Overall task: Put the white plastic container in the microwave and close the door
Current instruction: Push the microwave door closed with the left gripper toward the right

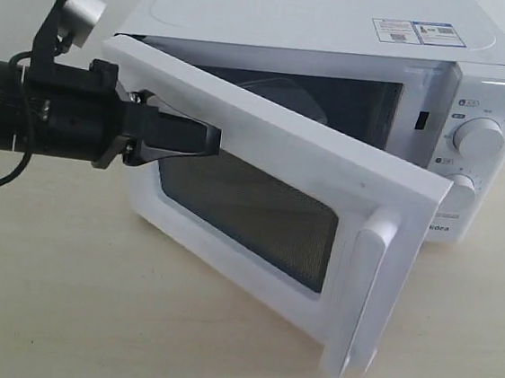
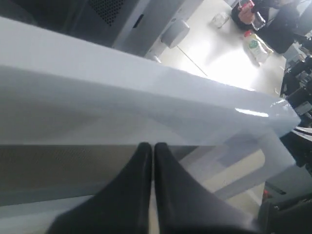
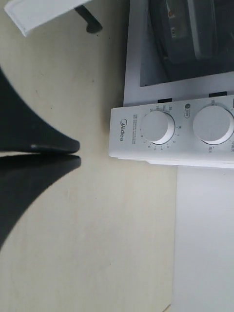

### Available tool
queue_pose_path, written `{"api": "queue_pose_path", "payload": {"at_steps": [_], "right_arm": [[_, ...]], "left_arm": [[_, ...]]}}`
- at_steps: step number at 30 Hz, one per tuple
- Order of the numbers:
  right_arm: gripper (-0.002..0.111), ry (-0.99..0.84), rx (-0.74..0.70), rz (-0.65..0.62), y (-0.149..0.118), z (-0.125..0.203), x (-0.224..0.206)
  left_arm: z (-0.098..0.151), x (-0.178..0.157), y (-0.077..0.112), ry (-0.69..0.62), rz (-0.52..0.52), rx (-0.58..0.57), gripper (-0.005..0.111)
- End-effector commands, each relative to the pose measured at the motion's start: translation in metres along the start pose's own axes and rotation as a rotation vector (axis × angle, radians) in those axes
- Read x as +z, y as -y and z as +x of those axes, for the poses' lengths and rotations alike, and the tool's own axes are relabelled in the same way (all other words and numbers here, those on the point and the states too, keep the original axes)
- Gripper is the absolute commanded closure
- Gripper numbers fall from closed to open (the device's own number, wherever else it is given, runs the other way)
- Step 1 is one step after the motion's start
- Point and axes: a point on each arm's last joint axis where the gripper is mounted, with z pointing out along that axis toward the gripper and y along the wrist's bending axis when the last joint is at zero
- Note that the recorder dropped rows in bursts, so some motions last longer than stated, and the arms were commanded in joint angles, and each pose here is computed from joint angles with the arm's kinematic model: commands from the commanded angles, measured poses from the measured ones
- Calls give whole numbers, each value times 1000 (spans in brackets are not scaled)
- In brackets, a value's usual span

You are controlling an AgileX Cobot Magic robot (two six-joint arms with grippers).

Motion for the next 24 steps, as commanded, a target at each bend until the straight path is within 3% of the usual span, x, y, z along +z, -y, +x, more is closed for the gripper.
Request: {"api": "queue_pose_path", "payload": {"at_steps": [1, 8, 14, 24], "right_arm": [[108, 12, -11, 7, 0, -1, 0], [108, 12, -9, 7, 0, -1, 0], [108, 12, -9, 7, 0, -1, 0], [108, 12, -8, 7, 0, -1, 0]], "left_arm": [[1, 9, 1, -1, -9, 62, 102], [-18, 31, 3, 31, -89, 100, 102], [-41, 42, -13, 69, -200, 120, 102], [-46, 62, -26, 55, -164, 92, 102]]}}
